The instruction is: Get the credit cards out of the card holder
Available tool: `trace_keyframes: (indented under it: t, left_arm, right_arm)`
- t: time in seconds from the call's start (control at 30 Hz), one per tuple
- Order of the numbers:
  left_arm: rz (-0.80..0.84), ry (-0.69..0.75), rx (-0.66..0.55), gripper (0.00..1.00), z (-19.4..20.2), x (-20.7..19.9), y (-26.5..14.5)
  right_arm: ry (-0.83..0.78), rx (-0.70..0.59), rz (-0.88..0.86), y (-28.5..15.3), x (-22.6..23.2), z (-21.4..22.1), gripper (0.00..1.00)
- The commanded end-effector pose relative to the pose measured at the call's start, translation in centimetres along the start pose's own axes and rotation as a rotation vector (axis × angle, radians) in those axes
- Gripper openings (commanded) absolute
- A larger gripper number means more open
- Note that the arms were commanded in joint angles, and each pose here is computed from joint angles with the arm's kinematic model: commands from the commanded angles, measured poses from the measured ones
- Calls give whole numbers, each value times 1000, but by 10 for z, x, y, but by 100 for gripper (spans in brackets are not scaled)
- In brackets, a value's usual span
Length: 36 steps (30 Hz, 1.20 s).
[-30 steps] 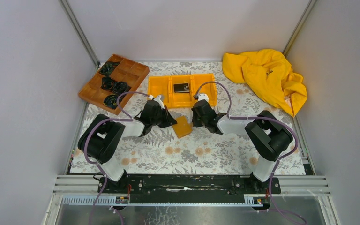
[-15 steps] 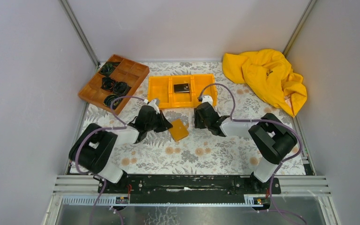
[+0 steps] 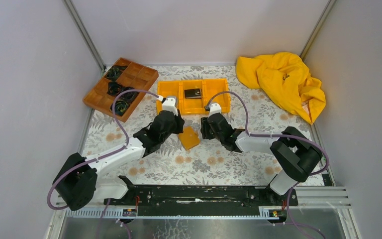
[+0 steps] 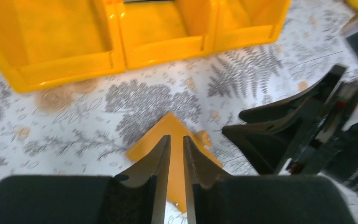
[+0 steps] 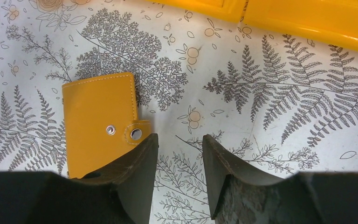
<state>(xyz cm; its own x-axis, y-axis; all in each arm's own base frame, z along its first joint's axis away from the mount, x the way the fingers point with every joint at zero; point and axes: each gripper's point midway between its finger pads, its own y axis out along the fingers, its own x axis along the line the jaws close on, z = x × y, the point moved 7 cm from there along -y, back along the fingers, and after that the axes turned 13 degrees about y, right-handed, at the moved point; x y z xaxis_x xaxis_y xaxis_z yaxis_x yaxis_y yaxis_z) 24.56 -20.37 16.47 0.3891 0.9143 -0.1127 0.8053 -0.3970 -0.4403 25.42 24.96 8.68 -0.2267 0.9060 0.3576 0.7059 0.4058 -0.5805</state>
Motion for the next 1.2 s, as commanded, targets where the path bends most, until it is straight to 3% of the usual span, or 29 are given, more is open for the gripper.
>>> trace_keyframes:
  t: [0.0,0.07,0.13,0.17,0.2,0.23,0.3,0.47,0.57,0.8,1.17]
  left_arm:
    - [-231,104,64,20,18,25,-12]
    - [-227,106,14,16,10,26,-17]
    - [-227,94,-73,18,-11,26,-28]
    - [-236,79,-118,24,-19,26,-30]
    - [-269,39,-161,37,-25,29,-31]
    - [-324,-20,-196,58,-27,33,-30]
    - [-402,-63,-201,69,-26,40,-21]
    - [-543,-81,-6,57,8,49,19]
    - [-513,-69,104,52,29,43,34]
    - [-392,-141,31,55,30,40,32]
    - [-406,-143,80,57,39,46,41]
  right_arm:
    - [-17,-80,-20,-3,6,-15,48]
    - [-16,-83,-21,-3,7,-16,47]
    - [-21,-78,-58,-4,11,-15,48]
    - [-30,-78,-81,-5,14,-15,48]
    - [-43,-81,-104,-6,16,-14,49]
    - [-52,-84,-121,-6,19,-13,50]
    - [-63,-85,-170,-7,25,-10,51]
    - [-98,-52,-283,-10,42,-1,58]
    - [-107,-27,-291,-7,45,3,62]
    - [-102,24,-310,0,50,7,69]
    - [-110,110,-267,15,47,23,64]
